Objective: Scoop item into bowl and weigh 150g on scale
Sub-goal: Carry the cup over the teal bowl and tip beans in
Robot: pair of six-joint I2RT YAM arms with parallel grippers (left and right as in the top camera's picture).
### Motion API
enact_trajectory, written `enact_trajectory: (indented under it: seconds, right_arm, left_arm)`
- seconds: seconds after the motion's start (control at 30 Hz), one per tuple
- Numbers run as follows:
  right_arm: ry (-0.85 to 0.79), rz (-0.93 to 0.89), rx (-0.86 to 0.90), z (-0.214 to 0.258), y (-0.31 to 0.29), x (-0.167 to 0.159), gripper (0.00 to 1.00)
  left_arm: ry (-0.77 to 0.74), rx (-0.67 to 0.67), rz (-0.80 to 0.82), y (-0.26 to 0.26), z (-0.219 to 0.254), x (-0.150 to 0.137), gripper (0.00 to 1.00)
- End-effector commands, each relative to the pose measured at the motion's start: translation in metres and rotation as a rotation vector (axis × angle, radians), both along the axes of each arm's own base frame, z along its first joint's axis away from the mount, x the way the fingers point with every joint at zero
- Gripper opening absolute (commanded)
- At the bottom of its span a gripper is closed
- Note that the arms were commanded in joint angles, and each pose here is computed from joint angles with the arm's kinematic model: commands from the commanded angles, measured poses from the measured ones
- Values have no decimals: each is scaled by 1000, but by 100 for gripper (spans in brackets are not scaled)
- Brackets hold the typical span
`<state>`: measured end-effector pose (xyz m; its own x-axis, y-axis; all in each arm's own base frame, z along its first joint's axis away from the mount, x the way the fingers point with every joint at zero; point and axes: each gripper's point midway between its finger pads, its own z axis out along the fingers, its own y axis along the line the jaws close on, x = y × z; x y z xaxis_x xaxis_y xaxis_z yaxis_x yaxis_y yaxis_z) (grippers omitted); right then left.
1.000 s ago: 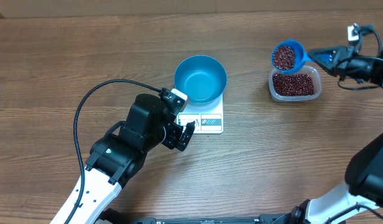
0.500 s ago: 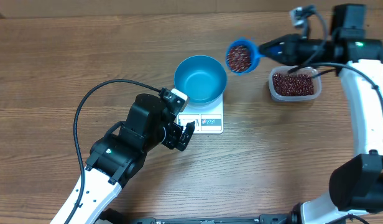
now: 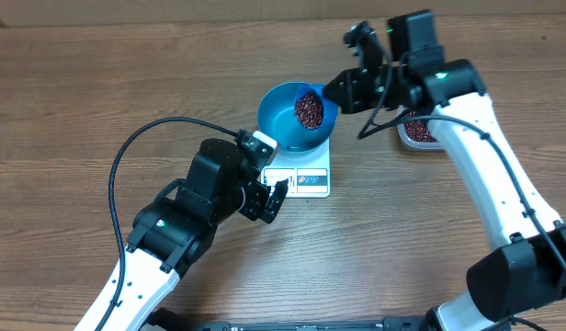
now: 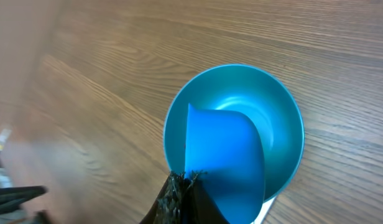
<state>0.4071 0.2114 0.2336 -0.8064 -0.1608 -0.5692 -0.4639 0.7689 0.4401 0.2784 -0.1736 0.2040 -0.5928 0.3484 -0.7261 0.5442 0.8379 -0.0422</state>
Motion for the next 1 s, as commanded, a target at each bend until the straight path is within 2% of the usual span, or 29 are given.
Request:
enact_trajectory:
  seconds: [0.0,0.23,0.97]
  right_arm:
    - [-115,-67,-113,17,-2,9,4]
    - [-170,-81,-199,15,11,7,4]
    - [-279,-90,-196,28,14,26,4]
  left_arm:
    - [-21,-10,-10,-1,9,2,100]
    - [-21,-10,-10,-1,9,2,100]
    - [-24,-12,-10,-2,10,3,100]
